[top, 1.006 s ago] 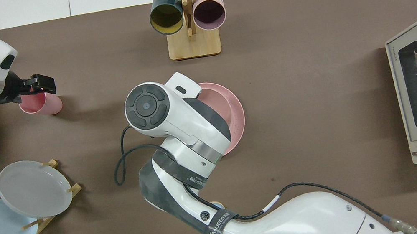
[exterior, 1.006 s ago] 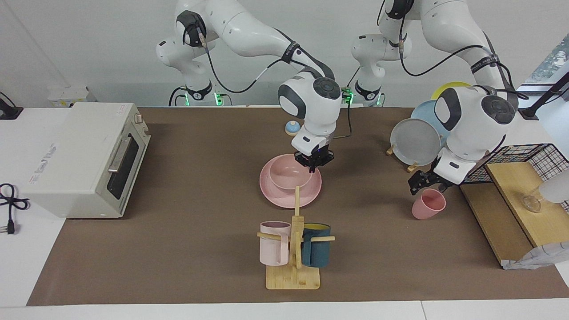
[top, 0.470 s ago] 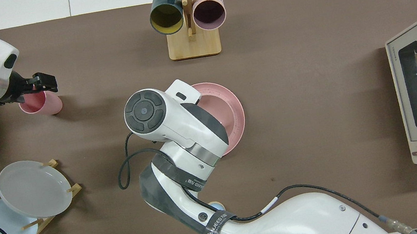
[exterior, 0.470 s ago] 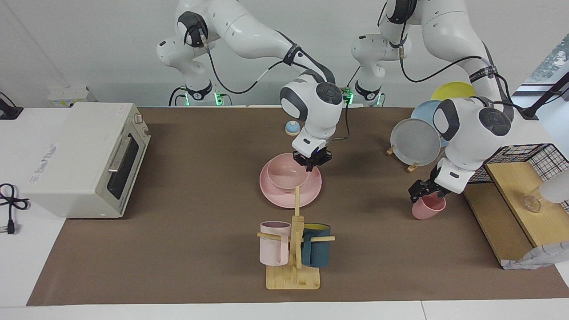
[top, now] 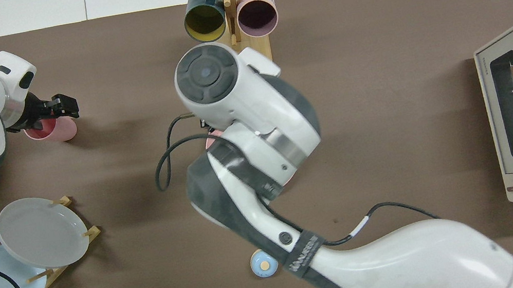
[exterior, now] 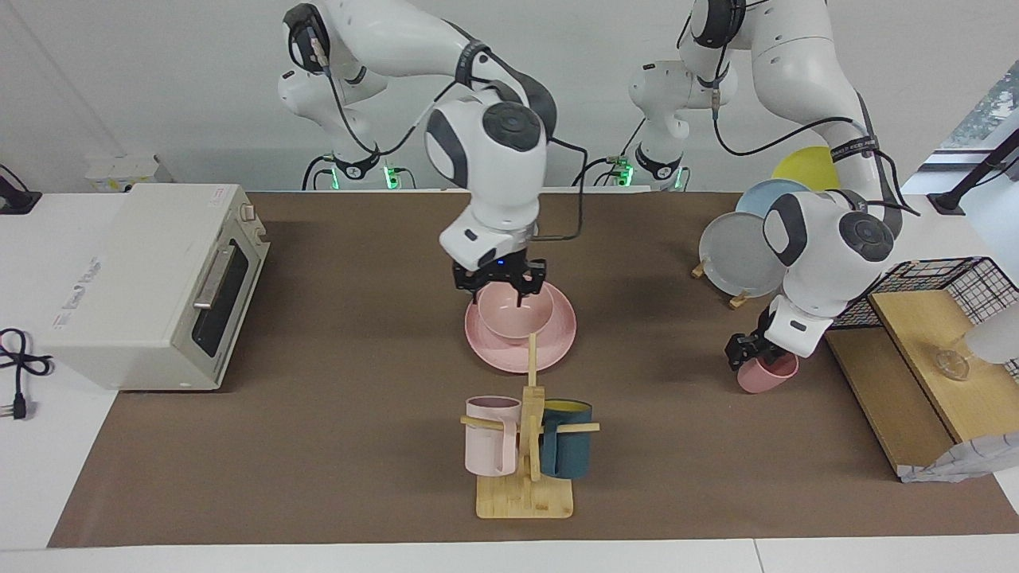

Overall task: Organize tableware
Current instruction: 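Lower the bowl onto the plate and open the right gripper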

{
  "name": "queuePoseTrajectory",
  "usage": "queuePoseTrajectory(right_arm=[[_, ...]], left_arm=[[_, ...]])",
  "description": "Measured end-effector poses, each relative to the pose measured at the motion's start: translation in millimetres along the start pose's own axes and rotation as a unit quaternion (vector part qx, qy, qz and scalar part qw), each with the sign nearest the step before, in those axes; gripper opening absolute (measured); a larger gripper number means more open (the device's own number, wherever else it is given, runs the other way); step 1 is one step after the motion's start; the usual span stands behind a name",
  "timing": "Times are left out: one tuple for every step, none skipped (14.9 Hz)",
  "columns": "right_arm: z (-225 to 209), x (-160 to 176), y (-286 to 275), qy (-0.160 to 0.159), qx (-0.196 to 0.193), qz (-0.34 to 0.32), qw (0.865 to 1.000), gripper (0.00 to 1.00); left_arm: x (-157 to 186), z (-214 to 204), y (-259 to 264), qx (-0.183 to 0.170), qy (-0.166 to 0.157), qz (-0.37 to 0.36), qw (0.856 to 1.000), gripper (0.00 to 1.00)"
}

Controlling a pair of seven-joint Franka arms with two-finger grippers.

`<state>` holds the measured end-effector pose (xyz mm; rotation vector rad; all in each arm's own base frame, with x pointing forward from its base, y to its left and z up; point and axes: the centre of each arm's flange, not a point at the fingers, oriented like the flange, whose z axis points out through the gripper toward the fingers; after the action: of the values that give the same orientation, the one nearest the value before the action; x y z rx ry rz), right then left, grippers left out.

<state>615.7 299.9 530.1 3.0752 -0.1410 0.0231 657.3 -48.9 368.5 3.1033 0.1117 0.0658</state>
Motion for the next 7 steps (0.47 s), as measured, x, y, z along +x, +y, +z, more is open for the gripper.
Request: queuePoseTrajectory(right_arm=[[-21,2,35,-0.009,-0.003,-0.004,1.000,0.99],[-41,0,66,-0.019,-0.006,-0.010,1.000,1.00],[-59,-4,93,-0.027,-0.007,-0.018,0.999,1.00],[-74,-8,119,-0.034,-0.009,-0.024,0.999,1.00],[-86,-12,143,-0.038,-0.009,-0.026,0.999,1.00],[-94,-15,163,-0.041,-0.010,-0.023,0.999,1.00],[-97,-18,181,-0.044,-0.012,-0.019,0.999,1.00]], left_arm=[[0,1,-1,0.000,0.001,0.000,1.000,0.44],[0,1,-1,0.000,0.002,-0.001,1.000,0.32],[1,0,-2,0.000,0.004,-0.001,1.000,0.21],[2,-2,-2,0.000,0.007,0.000,1.000,0.10],[4,-8,-1,-0.001,0.010,0.000,1.000,0.04],[6,-16,1,-0.001,0.009,0.002,1.000,0.04],[7,-28,5,-0.001,0.003,0.004,1.000,0.04]])
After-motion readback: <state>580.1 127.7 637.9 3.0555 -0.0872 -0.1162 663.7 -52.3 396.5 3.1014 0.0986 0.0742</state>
